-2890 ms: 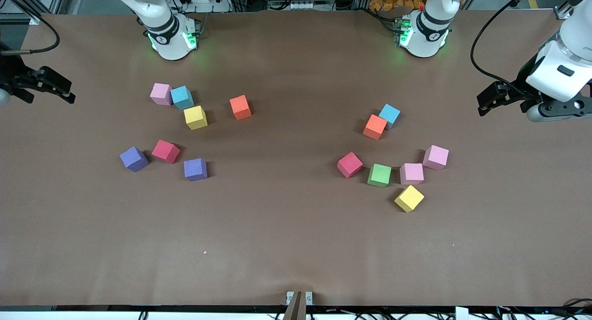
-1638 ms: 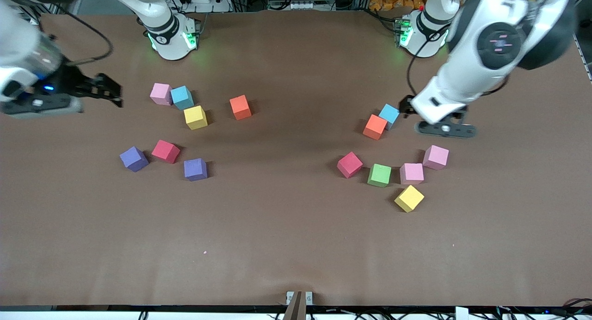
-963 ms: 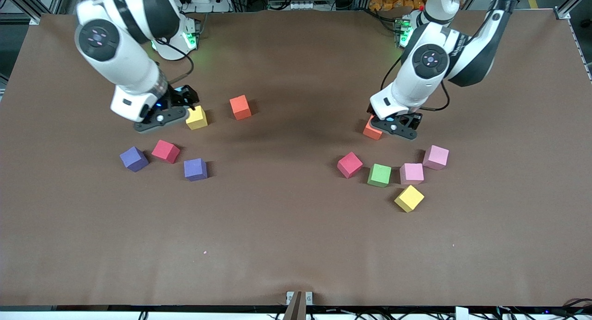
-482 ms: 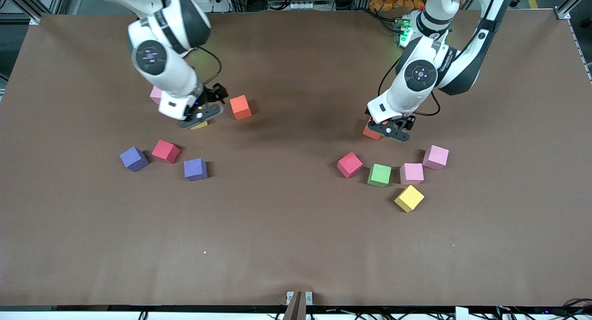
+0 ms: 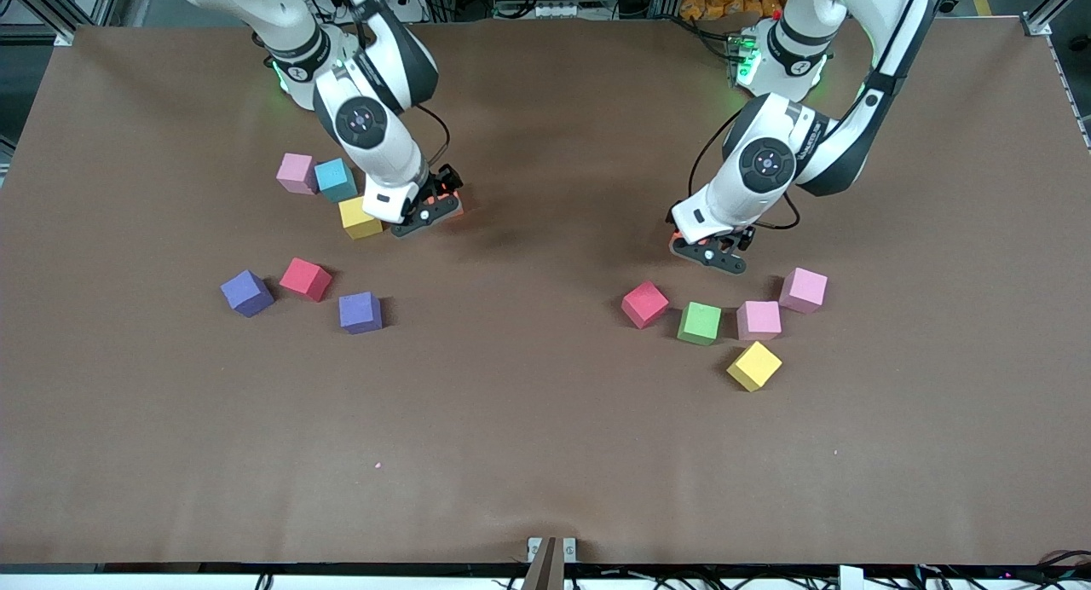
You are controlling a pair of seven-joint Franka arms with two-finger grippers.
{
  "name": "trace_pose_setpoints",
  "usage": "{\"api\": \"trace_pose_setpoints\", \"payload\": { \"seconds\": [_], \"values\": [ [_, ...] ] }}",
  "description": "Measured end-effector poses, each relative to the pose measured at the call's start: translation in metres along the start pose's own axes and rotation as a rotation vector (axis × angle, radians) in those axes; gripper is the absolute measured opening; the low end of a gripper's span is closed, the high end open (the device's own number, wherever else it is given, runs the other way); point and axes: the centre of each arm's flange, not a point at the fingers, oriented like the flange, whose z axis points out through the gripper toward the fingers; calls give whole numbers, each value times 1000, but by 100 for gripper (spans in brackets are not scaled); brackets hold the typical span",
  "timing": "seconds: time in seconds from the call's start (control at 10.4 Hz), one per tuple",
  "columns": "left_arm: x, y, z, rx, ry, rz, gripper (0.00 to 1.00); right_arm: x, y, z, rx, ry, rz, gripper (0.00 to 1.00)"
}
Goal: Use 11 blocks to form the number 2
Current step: 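Close the left and right grippers on the orange cubes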
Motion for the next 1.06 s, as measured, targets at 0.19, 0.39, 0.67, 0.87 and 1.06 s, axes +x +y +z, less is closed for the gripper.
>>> {"api": "trace_pose_setpoints", "payload": {
  "seconds": [0.19,0.39,0.67,0.87,1.06],
  "values": [
    [-1,-2,12,-7,-8,-14,100,-5,1,13,2,-28,9,100],
    [-4,-4,23,-11,-21,-29,100,-8,-1,23,34,-48,44,100],
    [-7,-5,29,-12,-33,-38,100,-12,-16,30,40,-64,24,100],
    [-7,-3,29,-11,-33,-51,100,-14,-24,33,41,-71,10,100],
    [-9,2,30,-11,-36,-53,100,-18,-26,40,38,-78,5,100]
  ]
}}
